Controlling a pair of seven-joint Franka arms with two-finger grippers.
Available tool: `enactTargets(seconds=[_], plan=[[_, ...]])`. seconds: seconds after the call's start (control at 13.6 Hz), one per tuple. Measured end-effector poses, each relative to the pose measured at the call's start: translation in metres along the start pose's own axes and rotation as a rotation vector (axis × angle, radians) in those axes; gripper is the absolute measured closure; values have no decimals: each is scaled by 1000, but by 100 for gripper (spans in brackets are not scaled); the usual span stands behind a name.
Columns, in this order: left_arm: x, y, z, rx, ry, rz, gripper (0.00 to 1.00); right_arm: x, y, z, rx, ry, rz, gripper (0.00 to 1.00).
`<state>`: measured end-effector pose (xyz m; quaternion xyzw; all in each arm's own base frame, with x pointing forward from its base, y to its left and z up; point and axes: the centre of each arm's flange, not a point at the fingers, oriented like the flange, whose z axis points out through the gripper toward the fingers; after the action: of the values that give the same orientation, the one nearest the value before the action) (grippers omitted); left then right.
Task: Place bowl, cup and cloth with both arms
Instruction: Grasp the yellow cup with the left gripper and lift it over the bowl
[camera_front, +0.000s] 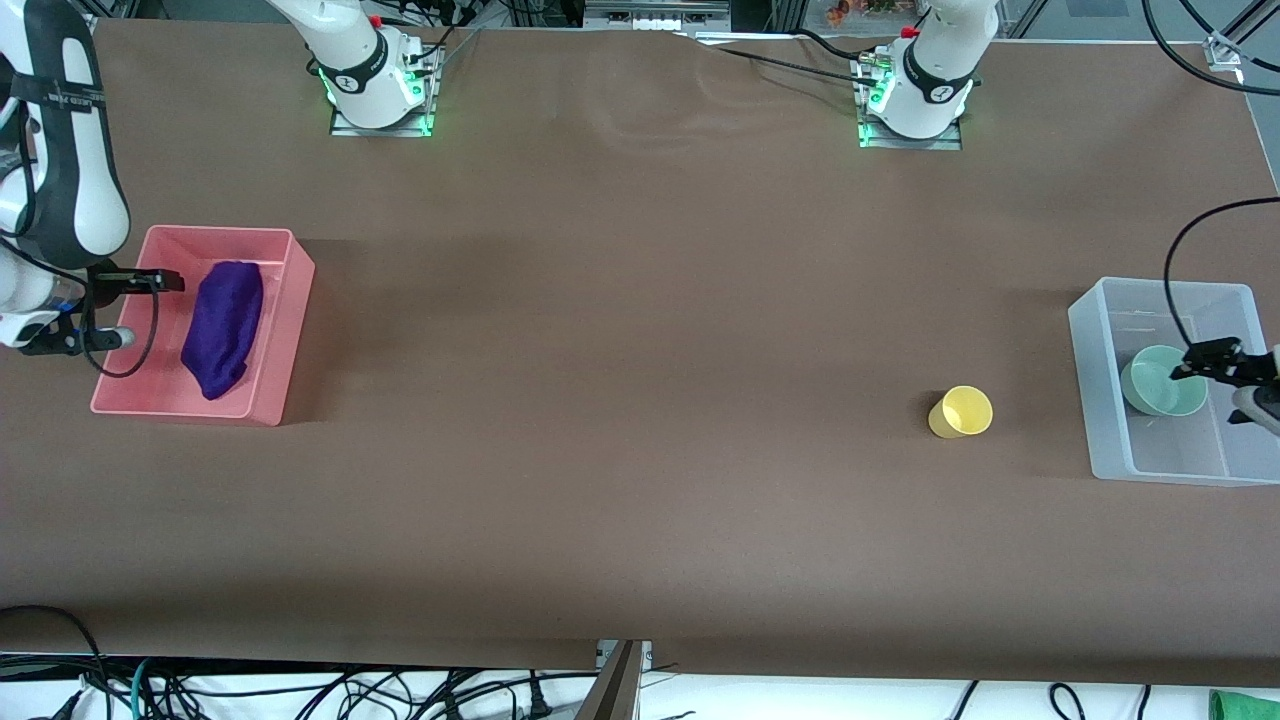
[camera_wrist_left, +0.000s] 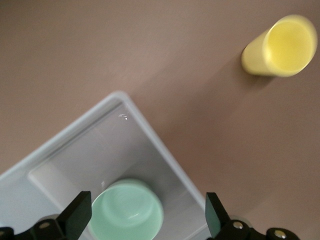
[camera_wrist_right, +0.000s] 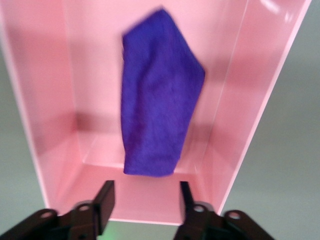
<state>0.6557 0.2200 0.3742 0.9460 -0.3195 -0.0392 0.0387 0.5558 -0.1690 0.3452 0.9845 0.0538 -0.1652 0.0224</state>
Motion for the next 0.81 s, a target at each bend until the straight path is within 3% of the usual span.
enactTargets(seconds=[0.22,0.51,0.59,0.73,0.81], plan=[[72,61,21,-20,-37,-96,0,19,-64,-68,-22,66,-116,1],[121,116,79,-57,-109,-256,3,22,-173,-146,-56,120,-292,0],[123,118,94,-58,-107,-268,7,19,-186,-156,-69,122,-314,0],[127,124,127,-51,-80,-259,28,19,-189,-160,-74,120,-320,0],[128,129,145,-49,-70,-253,28,19,-187,-160,-71,116,-316,0]])
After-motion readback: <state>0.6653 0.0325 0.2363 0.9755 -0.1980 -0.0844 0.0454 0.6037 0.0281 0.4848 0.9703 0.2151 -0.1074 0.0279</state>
